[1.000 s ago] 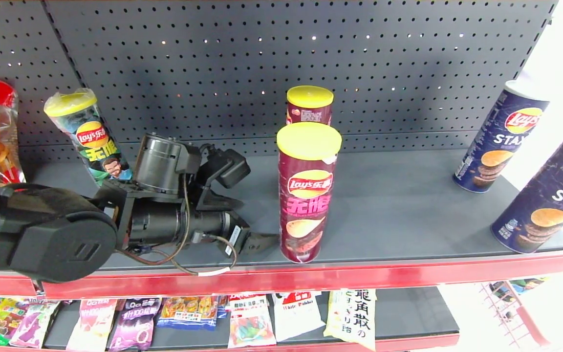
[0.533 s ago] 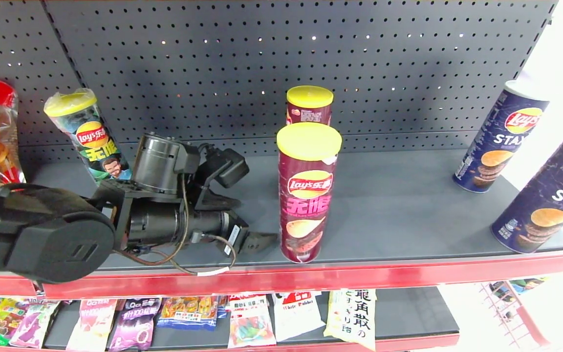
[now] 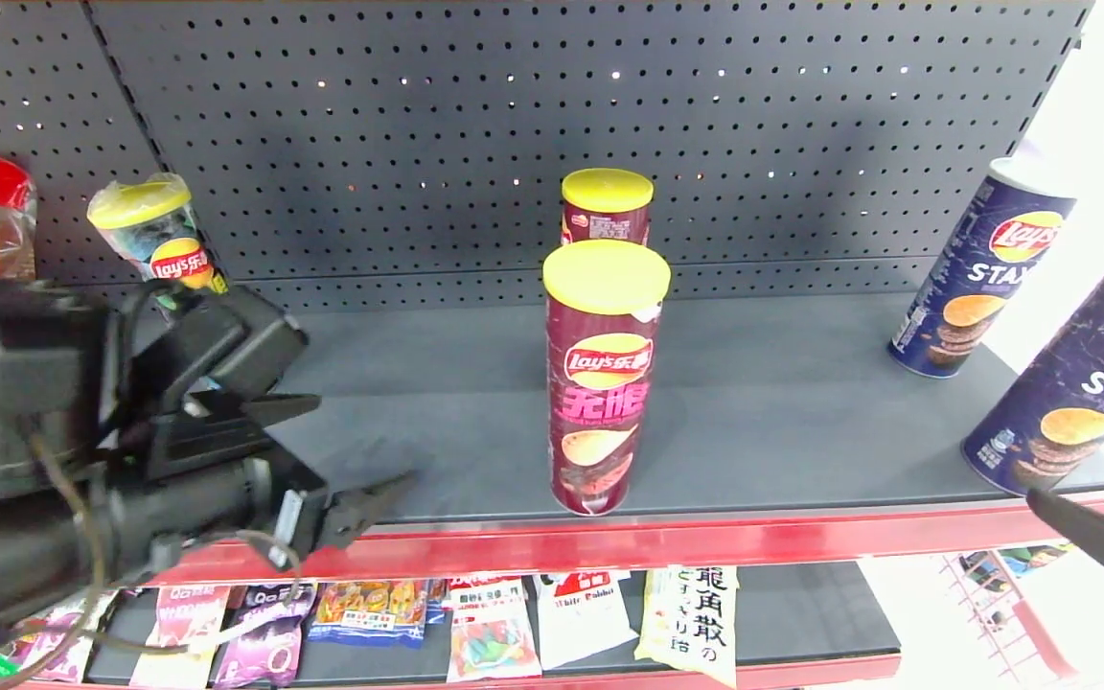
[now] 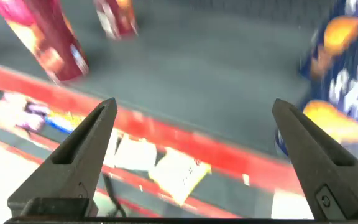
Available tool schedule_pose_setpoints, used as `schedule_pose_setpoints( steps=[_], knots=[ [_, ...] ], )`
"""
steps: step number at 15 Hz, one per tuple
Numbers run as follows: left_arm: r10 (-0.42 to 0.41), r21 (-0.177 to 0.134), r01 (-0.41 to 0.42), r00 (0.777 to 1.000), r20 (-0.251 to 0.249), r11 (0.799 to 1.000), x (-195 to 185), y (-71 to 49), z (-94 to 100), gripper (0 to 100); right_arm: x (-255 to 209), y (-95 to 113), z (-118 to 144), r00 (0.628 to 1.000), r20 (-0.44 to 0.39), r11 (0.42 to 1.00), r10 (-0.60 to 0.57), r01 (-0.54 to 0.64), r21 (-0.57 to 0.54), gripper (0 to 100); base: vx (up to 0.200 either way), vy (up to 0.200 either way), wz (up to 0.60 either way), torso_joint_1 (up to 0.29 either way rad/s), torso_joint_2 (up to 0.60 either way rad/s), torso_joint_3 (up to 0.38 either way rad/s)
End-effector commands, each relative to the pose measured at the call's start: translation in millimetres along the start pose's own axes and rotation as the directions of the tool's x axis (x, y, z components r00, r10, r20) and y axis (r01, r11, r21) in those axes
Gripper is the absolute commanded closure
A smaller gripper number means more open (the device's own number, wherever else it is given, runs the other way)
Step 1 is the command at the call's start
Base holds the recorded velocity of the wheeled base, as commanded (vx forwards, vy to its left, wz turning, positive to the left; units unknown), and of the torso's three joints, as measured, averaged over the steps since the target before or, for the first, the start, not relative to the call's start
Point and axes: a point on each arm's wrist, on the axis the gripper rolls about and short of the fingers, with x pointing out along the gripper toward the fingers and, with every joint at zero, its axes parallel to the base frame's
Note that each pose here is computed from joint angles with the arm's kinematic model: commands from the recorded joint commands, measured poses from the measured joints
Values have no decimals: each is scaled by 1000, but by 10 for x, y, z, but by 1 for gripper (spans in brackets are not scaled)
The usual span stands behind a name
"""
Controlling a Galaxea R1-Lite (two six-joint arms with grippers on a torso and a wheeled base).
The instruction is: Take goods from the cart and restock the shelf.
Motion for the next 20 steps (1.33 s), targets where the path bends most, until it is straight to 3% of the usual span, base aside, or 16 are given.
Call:
schedule_pose_setpoints(
  steps=[1,4,5,7,11,17,20],
  knots=[
    [93,2,-93,990,106,996,-796,22,-331,0,-7,8,-222,998,-63,1000,-4,4,9,0,0,0,0,0,0,0],
    [179,-41,-175,974,138,984,-943,90,-373,0,66,-83,-184,992,-91,996,-91,92,12,0,0,0,0,0,0,0],
    [213,-43,-209,969,128,977,-944,115,-397,0,90,-125,-198,986,-107,992,-126,126,-8,0,0,0,0,0,0,0],
    [228,-9,-229,964,134,973,-977,121,-423,0,55,-156,-251,978,-117,985,-172,169,-36,0,0,0,0,0,0,0],
    [253,-24,-252,957,143,967,-1050,116,-527,0,51,-161,-228,978,-108,983,-178,172,-59,0,-50,0,0,2,1,1],
    [249,-15,-250,959,131,968,-1079,83,-678,0,26,-162,-230,976,-101,979,-192,184,-86,0,-200,0,0,5,1,2],
    [250,-11,-251,959,134,968,-1091,77,-702,0,23,-162,-234,976,-101,979,-194,185,-86,0,0,0,0,0,0,0]
  ],
)
